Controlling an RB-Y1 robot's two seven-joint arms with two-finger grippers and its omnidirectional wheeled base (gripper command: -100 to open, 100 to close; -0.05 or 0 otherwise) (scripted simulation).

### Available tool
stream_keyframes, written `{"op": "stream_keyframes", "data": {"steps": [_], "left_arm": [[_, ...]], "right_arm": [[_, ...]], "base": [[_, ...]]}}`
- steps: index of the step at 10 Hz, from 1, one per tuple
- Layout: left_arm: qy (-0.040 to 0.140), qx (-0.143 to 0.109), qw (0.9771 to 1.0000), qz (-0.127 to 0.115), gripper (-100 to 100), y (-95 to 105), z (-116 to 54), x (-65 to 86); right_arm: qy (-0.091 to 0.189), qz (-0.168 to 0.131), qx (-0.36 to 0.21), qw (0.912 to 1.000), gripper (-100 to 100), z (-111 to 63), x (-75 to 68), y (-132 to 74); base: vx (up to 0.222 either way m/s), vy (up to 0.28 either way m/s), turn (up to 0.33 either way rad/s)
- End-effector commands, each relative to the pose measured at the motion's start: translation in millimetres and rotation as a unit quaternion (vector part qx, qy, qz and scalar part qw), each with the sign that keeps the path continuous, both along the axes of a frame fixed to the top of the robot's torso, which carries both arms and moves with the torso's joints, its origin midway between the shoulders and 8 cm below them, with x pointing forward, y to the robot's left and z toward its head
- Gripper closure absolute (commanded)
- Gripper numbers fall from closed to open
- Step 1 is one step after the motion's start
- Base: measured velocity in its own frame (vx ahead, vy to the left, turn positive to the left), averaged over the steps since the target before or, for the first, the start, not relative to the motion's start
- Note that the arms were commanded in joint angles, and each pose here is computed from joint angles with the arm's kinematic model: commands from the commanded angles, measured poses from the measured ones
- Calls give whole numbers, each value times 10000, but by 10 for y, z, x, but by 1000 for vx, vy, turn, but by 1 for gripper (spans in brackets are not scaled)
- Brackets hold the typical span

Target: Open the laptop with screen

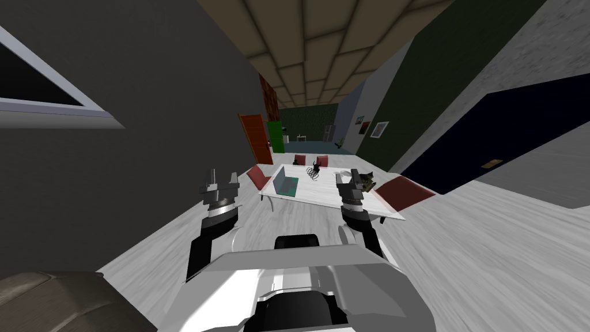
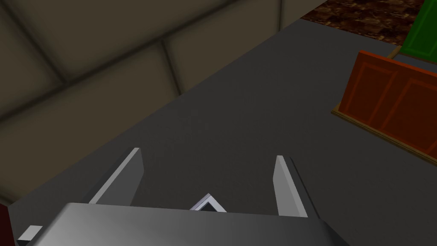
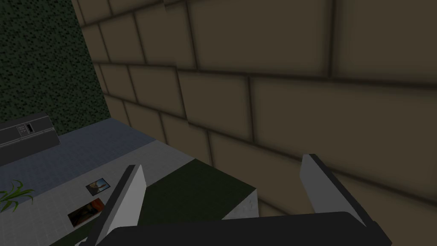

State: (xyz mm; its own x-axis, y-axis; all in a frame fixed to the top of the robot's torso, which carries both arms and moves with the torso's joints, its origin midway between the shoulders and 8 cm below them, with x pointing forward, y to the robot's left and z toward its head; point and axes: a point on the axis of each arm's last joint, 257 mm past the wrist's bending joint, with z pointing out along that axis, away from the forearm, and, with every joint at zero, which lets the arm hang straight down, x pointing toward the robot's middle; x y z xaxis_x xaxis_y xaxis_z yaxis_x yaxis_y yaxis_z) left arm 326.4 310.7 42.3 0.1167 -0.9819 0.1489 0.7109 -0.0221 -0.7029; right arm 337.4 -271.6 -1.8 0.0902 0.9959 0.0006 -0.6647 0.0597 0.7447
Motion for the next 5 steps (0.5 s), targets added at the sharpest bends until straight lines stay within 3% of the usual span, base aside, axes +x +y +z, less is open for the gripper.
{"op": "stream_keyframes", "data": {"steps": [1,5], "left_arm": [[0,0,10000,0,0,0,0,0],[-1,0,10000,0,0,0,1,-1]], "right_arm": [[0,0,0,10000,0,0,0,0],[-1,0,0,10000,0,1,0,0]], "base": [[0,0,0],[0,0,0]]}}
